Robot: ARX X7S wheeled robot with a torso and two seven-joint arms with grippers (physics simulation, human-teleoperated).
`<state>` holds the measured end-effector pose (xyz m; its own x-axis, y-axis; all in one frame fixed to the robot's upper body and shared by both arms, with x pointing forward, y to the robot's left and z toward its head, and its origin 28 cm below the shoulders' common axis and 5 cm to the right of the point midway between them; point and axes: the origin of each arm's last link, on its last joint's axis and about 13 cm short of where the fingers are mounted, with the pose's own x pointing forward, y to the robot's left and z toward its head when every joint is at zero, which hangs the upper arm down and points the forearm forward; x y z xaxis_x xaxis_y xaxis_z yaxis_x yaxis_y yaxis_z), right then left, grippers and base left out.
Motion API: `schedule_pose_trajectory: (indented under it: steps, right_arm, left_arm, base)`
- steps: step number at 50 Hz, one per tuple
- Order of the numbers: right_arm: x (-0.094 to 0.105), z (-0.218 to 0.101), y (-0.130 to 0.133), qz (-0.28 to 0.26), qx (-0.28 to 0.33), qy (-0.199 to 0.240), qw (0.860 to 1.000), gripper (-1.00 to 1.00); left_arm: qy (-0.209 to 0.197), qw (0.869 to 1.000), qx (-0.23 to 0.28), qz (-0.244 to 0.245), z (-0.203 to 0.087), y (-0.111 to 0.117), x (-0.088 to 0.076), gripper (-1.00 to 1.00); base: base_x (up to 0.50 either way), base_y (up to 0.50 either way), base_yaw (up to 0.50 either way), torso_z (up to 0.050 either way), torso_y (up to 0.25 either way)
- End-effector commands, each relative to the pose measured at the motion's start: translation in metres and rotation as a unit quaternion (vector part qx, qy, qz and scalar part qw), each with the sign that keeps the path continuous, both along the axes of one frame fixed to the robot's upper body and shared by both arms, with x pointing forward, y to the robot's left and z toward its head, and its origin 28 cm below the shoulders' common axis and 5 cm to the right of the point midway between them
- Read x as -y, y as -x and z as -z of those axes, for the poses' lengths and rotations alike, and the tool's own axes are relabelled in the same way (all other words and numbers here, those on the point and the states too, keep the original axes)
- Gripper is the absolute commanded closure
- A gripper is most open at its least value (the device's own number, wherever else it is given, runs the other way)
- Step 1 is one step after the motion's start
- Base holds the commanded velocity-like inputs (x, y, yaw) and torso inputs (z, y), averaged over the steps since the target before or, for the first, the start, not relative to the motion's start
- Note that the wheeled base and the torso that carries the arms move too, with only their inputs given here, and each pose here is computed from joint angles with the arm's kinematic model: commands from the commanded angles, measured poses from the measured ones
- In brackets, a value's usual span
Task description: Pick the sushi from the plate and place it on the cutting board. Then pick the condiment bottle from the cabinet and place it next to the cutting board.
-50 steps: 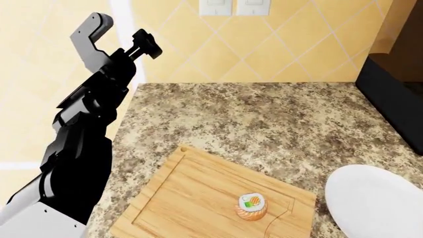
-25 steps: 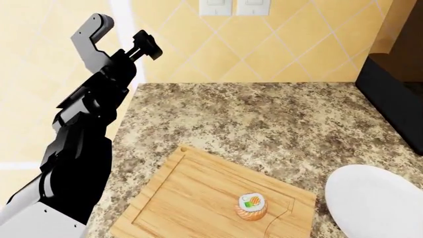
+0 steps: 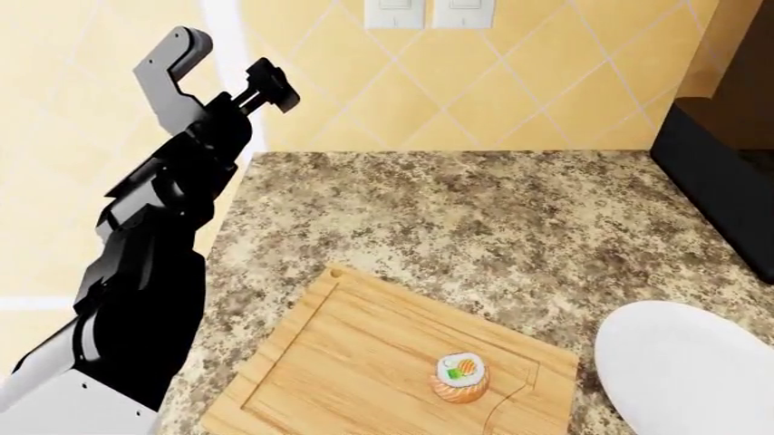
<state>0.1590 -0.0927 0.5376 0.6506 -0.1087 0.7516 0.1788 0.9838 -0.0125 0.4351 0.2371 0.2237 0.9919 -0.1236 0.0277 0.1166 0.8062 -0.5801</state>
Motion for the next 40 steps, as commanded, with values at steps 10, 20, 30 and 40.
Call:
schedule_pose_trajectory:
  steps: [10, 20, 30, 40]
  right_arm:
    - [0.009, -0.009, -0.078, -0.035, -0.107, -0.016, 0.993, -1.0]
    - [0.013, 0.003, -0.091, -0.033, -0.142, -0.008, 0.989, -1.0]
    - [0.017, 0.015, -0.102, -0.01, -0.176, -0.005, 0.984, -1.0]
    - [0.019, 0.031, -0.118, 0.003, -0.225, -0.012, 0.974, -1.0]
  left_arm:
    - [-0.002, 1.0, -0.001, 0.002, 0.0, 0.0, 0.0, -1.0]
    - [0.003, 1.0, 0.0, 0.004, 0.0, 0.0, 0.0, -1.0]
    - [0.005, 1.0, 0.001, 0.006, 0.0, 0.0, 0.0, -1.0]
    - [0.007, 1.0, 0.001, 0.007, 0.0, 0.0, 0.0, -1.0]
  base:
    - [0.0, 0.0, 0.0, 0.0, 0.0]
    - [0.0, 0.0, 0.0, 0.0, 0.0]
    - [0.0, 0.0, 0.0, 0.0, 0.0]
    - [0.0, 0.0, 0.0, 0.0, 0.0]
